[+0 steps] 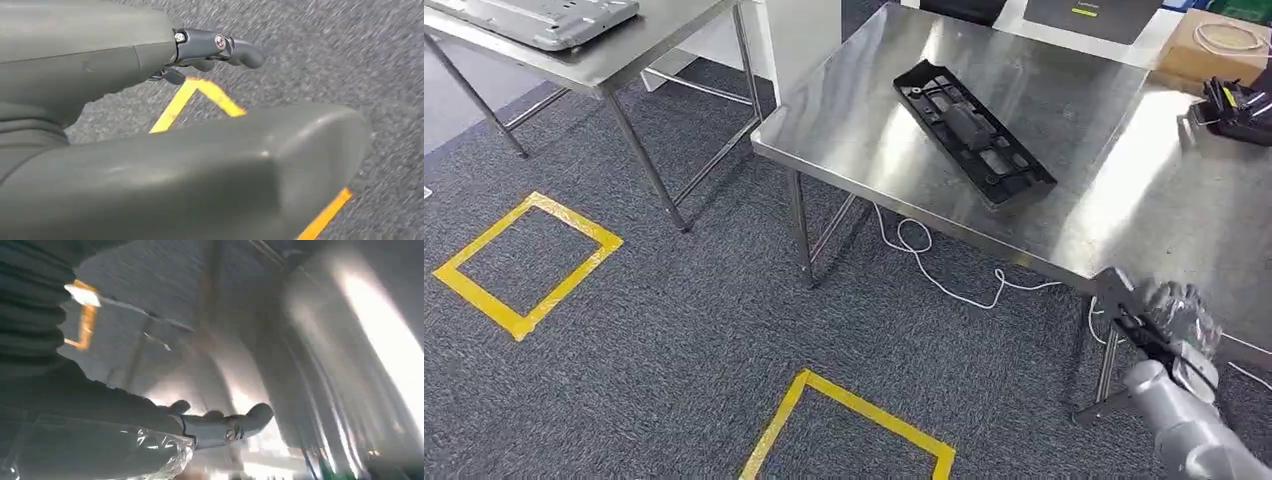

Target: Take the parts from the cabinet and place them on the table.

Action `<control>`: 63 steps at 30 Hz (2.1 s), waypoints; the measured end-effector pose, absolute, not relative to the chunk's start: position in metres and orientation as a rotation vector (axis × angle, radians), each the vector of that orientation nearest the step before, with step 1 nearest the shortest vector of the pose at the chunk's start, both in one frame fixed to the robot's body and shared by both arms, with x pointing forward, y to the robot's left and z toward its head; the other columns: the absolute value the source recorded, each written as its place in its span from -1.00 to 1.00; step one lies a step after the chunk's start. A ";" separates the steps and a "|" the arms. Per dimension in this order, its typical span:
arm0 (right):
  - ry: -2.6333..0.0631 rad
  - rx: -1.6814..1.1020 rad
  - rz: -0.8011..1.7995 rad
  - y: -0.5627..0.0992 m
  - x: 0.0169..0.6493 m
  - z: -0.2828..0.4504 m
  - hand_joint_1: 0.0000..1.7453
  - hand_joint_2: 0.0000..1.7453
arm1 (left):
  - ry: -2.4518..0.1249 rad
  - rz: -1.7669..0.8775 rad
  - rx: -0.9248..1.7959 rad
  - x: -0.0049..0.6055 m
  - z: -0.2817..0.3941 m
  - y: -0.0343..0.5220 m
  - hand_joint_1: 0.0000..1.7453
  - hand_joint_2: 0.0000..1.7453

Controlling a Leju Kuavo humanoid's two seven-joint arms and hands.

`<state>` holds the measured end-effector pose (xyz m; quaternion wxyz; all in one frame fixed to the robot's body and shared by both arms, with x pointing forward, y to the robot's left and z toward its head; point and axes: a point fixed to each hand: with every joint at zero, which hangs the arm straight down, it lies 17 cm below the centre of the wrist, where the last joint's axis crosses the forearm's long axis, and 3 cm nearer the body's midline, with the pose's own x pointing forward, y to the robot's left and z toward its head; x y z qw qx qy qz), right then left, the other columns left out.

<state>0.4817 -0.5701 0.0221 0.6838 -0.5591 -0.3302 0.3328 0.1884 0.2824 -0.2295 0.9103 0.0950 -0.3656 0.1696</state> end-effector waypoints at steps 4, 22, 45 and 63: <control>-0.721 -1.187 0.688 -0.554 0.456 -0.016 -1.00 1.00 | -0.755 0.341 0.193 0.189 -0.229 0.281 -1.00 -1.00; -0.368 -0.719 0.515 -0.458 0.242 -0.210 -1.00 1.00 | -0.742 0.290 0.178 0.186 -0.232 0.278 -1.00 -1.00; -0.113 -0.330 0.488 -0.343 0.087 -0.277 -1.00 -1.00 | -0.689 0.249 0.155 0.186 -0.236 0.261 -1.00 -1.00; -0.125 -0.227 0.554 -0.299 0.079 -0.280 -1.00 -1.00 | -0.652 0.204 0.139 0.186 -0.240 0.255 -1.00 -1.00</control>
